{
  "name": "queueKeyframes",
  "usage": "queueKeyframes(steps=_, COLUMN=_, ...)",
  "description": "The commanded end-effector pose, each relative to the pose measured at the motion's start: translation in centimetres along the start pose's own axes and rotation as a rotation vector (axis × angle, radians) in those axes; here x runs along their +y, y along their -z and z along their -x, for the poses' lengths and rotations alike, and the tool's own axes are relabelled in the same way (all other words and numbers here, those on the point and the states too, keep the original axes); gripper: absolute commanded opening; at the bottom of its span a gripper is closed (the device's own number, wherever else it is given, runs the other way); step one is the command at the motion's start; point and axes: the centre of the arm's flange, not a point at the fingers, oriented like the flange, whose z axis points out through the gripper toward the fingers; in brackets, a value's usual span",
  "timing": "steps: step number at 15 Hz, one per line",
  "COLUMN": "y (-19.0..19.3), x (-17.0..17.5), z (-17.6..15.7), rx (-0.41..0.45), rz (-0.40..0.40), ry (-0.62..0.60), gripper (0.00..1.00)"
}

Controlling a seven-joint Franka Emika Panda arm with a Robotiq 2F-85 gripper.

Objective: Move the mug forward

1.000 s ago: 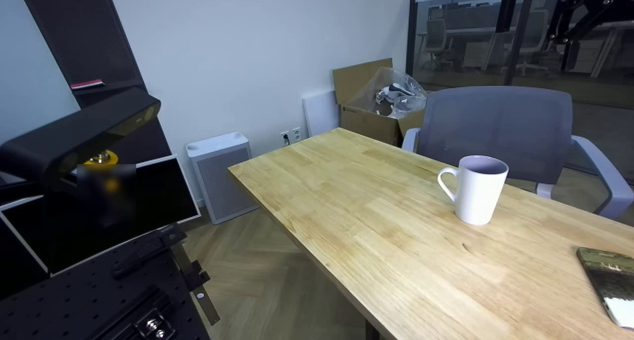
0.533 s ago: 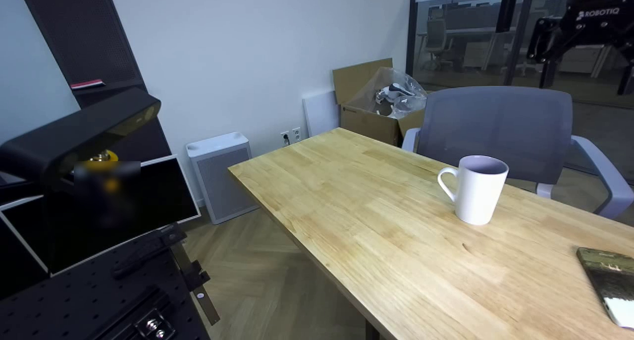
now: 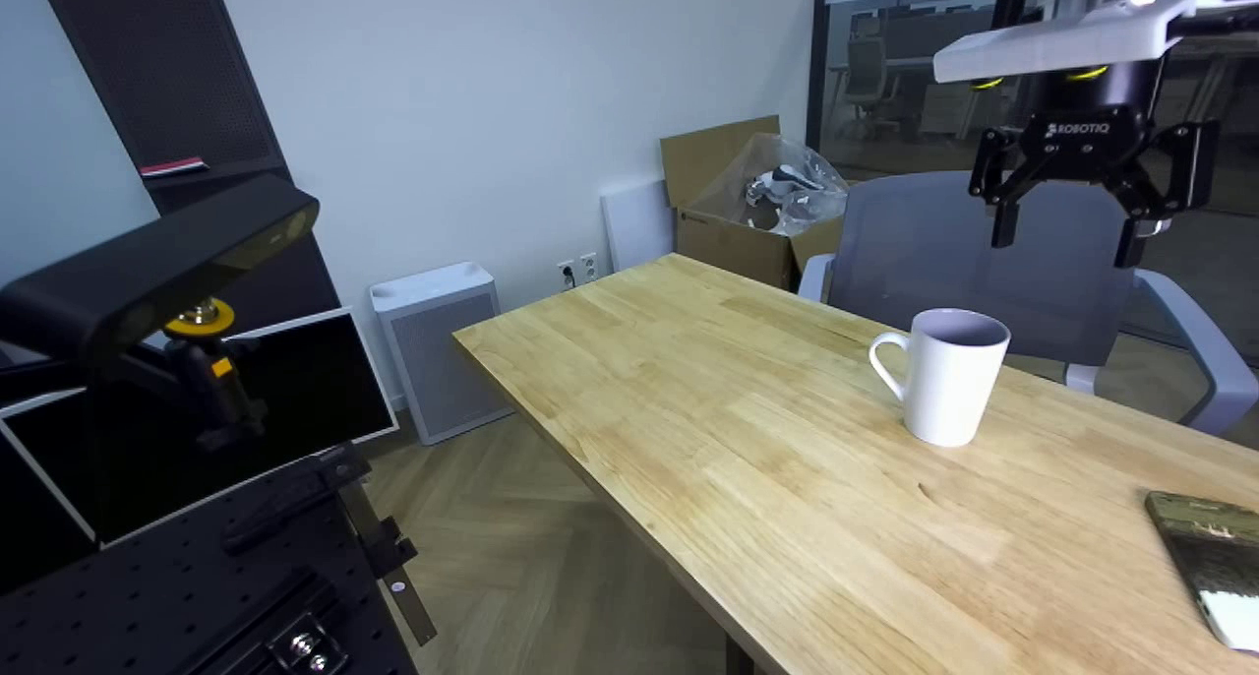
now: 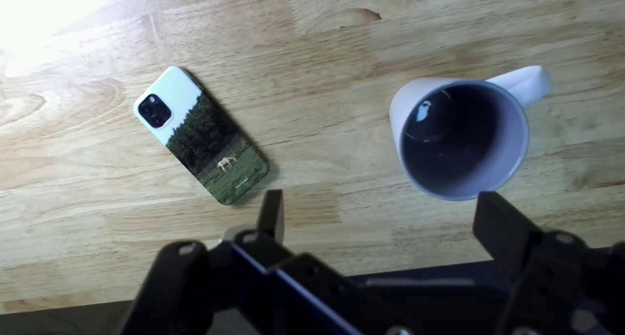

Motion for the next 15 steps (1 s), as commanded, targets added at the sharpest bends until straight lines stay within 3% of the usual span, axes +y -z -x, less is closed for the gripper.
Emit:
queueKeyframes(steps=1, y=-0.7, x=-1.2, z=-1.0, rx=0.008, rz=0.035, ry=-0.015, gripper=1.00)
queueKeyframes(steps=6, y=-1.7, x=-1.6, z=-1.3, rx=0.011, rz=0.049, ry=0.001, gripper=1.00)
queueKeyframes(steps=15, y=-2.9, x=-2.2, z=-1.6, rx=0.073, rz=0.004, ry=-0.006, gripper=1.00)
